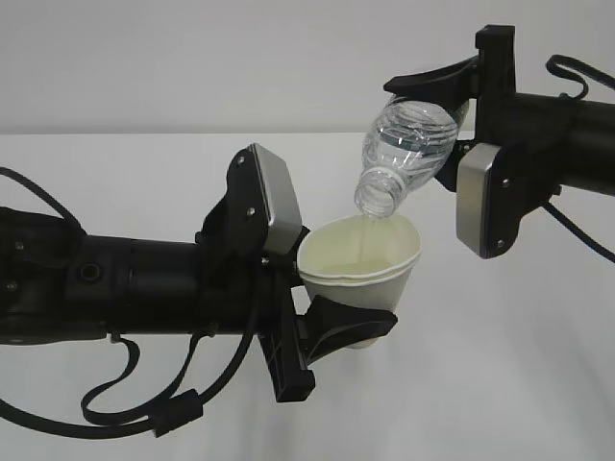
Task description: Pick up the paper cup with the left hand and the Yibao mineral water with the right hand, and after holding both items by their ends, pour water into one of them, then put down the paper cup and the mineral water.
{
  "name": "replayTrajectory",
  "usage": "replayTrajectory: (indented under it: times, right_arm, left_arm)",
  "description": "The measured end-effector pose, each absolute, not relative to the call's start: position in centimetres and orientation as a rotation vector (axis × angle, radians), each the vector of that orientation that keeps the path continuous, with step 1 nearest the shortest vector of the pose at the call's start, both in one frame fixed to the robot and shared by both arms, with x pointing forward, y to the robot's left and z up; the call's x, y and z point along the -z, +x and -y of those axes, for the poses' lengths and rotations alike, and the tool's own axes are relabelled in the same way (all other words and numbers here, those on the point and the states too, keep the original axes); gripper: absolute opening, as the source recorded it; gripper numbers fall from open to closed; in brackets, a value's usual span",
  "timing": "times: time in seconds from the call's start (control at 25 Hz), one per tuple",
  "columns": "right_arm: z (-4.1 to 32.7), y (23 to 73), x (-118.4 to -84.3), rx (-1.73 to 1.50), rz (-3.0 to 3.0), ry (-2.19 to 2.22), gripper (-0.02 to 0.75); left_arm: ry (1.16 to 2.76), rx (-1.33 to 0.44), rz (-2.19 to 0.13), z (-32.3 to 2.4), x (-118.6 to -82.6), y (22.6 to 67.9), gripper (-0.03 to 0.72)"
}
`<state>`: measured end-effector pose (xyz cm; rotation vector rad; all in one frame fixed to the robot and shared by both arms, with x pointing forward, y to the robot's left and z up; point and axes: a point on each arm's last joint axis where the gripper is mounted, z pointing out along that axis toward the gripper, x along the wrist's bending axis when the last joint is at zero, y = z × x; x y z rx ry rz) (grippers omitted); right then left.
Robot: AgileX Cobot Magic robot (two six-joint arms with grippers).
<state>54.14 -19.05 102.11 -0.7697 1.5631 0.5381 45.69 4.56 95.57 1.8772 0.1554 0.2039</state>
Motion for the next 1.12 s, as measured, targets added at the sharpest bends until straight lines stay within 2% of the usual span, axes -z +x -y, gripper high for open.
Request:
replayTrajectory:
  times: [1.12]
  right_arm:
    - [19.02,54.16,-102.23,-0.529,-1.548,-0.78,0.447]
  left_arm:
    - [1.877,-0.204,-0.155,-4.56,-95.57,45.69,0.383]
